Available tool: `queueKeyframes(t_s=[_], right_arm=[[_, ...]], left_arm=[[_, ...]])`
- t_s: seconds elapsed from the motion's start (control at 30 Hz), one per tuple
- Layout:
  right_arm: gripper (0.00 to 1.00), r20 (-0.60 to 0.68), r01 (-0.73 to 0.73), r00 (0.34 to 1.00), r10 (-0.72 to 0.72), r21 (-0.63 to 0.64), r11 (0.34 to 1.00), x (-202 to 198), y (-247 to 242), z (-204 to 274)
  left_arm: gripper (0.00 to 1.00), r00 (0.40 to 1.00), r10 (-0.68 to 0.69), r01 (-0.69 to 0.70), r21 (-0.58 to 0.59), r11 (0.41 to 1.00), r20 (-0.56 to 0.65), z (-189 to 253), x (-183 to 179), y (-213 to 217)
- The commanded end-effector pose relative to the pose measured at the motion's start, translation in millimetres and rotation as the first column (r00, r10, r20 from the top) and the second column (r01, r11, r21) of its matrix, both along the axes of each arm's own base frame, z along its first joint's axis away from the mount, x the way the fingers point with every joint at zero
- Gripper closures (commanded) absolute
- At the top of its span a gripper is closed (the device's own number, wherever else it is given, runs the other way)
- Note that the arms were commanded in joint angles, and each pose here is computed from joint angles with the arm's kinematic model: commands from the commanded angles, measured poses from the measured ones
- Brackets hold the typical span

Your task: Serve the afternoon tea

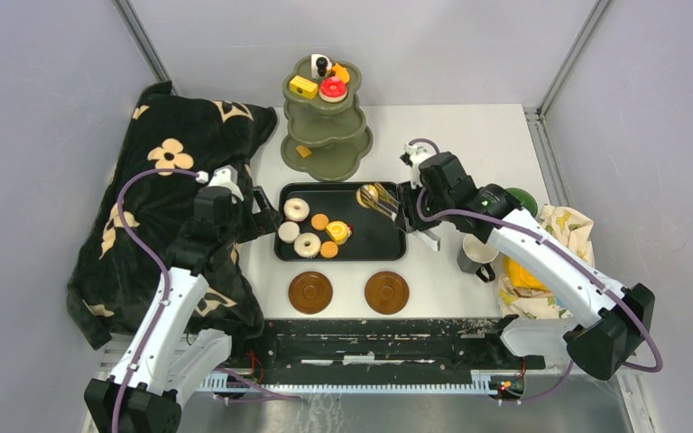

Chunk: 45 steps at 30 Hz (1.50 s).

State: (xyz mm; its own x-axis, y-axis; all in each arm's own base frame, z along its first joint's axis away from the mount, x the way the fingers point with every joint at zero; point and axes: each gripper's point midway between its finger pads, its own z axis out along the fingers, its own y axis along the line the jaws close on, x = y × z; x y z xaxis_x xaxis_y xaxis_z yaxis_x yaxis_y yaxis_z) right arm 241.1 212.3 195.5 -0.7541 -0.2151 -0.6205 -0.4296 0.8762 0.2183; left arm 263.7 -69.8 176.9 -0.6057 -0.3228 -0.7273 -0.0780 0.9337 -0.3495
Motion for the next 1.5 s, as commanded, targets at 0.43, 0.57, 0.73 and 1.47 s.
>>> queueKeyframes(t_s=[0.43, 0.57, 0.73, 1.47], right_arm=[[0.9, 0.294, 0.006, 0.946, -0.136, 0.403, 0.915, 121.3, 108.2, 116.1], [0.9, 0.301, 0.004, 0.944, -0.134, 0.395, 0.919, 136.1, 118.9, 114.3], [0.89, 0.306, 0.003, 0.944, -0.126, 0.371, 0.929, 151.5, 129.1, 110.2], [0.89, 0.307, 0.035, 0.939, -0.156, 0.364, 0.931, 201.2, 161.2, 82.6]], left_arm=[[0.01, 0.996, 0.047, -0.049, 0.031, 0.998, 0.071, 17.6, 4.4, 11.1], [0.01, 0.996, 0.053, -0.056, 0.038, 0.998, 0.071, 18.5, 5.1, 12.7], [0.01, 0.996, 0.055, -0.058, 0.041, 0.997, 0.071, 20.4, 7.5, 12.8], [0.01, 0.996, 0.06, -0.064, 0.052, 0.997, 0.07, 21.7, 5.9, 15.3]])
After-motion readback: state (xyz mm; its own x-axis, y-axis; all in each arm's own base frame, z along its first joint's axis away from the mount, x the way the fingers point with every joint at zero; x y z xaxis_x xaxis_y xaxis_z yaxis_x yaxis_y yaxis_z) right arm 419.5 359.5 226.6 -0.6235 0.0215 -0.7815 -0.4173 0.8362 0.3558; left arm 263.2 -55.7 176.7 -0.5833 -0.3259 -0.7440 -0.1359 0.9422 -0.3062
